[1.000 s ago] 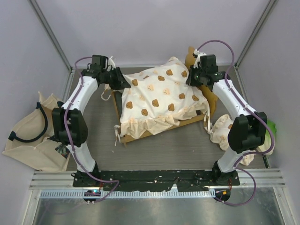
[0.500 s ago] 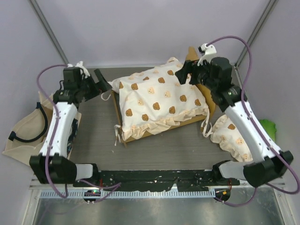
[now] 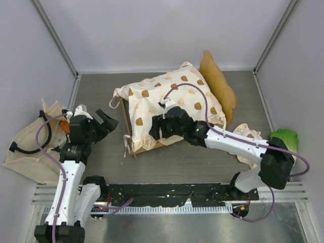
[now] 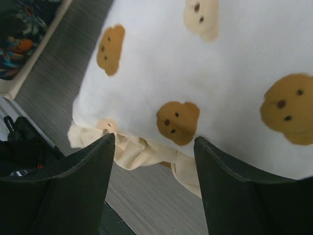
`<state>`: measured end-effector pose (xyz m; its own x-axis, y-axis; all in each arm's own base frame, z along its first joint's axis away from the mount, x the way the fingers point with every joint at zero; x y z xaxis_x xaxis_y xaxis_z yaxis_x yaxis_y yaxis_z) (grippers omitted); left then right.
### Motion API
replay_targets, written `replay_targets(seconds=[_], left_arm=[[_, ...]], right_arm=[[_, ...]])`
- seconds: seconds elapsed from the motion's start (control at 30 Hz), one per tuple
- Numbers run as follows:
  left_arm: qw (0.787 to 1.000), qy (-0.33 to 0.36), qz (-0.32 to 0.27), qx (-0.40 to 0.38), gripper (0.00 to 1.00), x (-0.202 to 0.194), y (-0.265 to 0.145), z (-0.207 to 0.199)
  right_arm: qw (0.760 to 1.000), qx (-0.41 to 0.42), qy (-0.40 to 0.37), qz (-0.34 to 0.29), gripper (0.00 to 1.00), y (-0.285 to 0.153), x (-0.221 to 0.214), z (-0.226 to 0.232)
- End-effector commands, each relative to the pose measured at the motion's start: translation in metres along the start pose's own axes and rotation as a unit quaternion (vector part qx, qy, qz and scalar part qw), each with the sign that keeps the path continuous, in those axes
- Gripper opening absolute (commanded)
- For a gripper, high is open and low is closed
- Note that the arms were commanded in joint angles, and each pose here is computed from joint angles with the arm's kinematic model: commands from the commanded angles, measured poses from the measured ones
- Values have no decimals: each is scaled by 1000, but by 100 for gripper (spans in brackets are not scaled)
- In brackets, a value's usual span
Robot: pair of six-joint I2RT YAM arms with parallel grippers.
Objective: Set up the pet bed
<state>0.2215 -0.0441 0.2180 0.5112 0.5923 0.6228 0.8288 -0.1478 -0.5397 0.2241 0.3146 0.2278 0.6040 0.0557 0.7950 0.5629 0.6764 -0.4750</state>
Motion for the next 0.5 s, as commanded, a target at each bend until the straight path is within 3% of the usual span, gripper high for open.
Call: replay_targets(seconds=[0.0, 0.07, 0.23, 0.47], left_arm=[[998, -19, -54, -28, 100, 7, -13, -7], [999, -16, -34, -35, 100, -1, -9, -5], [999, -5, -23, -41, 100, -8, -6, -2], [998, 7, 10, -59, 100, -20, 2, -1]], right_arm=[[996, 0, 74, -48, 69, 23, 1, 16], [996, -41, 75, -22, 66, 41, -16, 4], [984, -159, 36, -66, 57, 57, -8, -36], [991, -115, 2, -66, 57, 41, -6, -29]])
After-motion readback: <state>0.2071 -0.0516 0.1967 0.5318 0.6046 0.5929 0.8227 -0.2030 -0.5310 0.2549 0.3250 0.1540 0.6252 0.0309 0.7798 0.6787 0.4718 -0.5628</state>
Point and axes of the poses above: each gripper's point midway between its finger pads, its own y axis out along the fingers, its own z axis along the line the jaws close on, x = y × z, the point moved 5 cm from there along -y, back along the fingers, and after that the axes turned 1 degree about y, right-handed, at the moved point
